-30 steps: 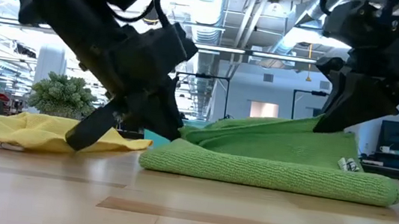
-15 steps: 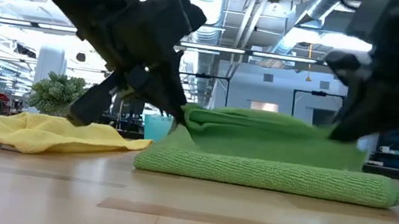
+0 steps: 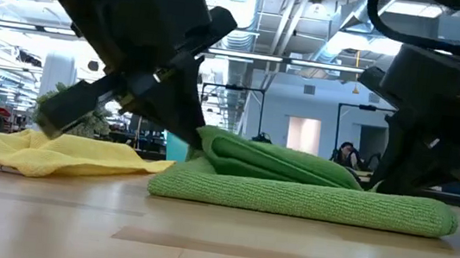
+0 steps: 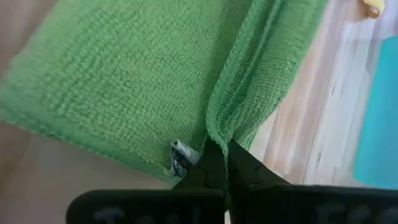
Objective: Roll microfiber towels into tight, uniform cylinder then place into a basket
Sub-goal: Roll the green microfiber cloth
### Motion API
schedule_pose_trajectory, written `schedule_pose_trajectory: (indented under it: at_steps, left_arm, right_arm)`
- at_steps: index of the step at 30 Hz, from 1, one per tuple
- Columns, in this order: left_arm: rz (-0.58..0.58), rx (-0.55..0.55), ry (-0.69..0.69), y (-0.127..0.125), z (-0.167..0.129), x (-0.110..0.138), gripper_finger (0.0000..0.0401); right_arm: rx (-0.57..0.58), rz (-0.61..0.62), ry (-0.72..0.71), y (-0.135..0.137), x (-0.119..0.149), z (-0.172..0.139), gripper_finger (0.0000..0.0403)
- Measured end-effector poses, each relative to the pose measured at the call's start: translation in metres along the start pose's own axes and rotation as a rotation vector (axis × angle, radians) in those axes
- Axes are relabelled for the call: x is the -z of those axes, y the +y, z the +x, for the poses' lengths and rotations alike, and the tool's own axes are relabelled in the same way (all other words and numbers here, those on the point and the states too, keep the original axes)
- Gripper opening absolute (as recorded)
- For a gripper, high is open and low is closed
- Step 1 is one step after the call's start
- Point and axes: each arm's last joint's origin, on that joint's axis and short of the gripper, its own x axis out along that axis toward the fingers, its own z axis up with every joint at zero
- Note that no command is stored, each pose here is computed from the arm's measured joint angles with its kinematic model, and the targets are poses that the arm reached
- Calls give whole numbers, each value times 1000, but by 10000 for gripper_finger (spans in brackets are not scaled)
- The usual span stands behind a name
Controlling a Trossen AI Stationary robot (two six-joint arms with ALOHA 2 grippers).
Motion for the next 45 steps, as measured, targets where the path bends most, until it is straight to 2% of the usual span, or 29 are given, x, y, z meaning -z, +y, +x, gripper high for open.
schedule_pose_trajectory:
  at_steps: [5,8,16,22,26,31,35,37,39,41,45]
  left_arm:
    - [-35,117,-27,-4,4,3,6]
    - [-31,134,20,-5,9,13,6]
    - [-157,170,110,4,20,31,6]
    - [-239,193,186,10,15,30,6]
    - [-277,180,215,25,0,26,6]
    - [-408,98,103,52,-19,21,6]
    - [-550,31,-31,75,-20,16,6]
    - [-595,67,-91,80,-15,15,6]
    - [-643,156,-159,81,-4,13,6]
    - [-660,226,-161,75,8,14,6]
    - [-655,248,-122,64,26,15,6]
  right_arm:
    - [-31,5,-4,-1,-3,0,4]
    - [-41,13,-1,-2,-3,2,7]
    - [-88,30,-2,-5,-4,4,5]
    - [-103,35,2,-6,-4,5,10]
    - [-112,26,5,-8,-4,6,6]
    - [-112,18,0,-8,-5,7,9]
    - [-112,18,1,-7,-5,7,8]
    - [-112,18,1,-7,-4,7,6]
    - [-112,17,2,-7,-4,7,6]
    - [-112,17,2,-7,-4,7,9]
    - [-114,17,3,-7,-4,7,10]
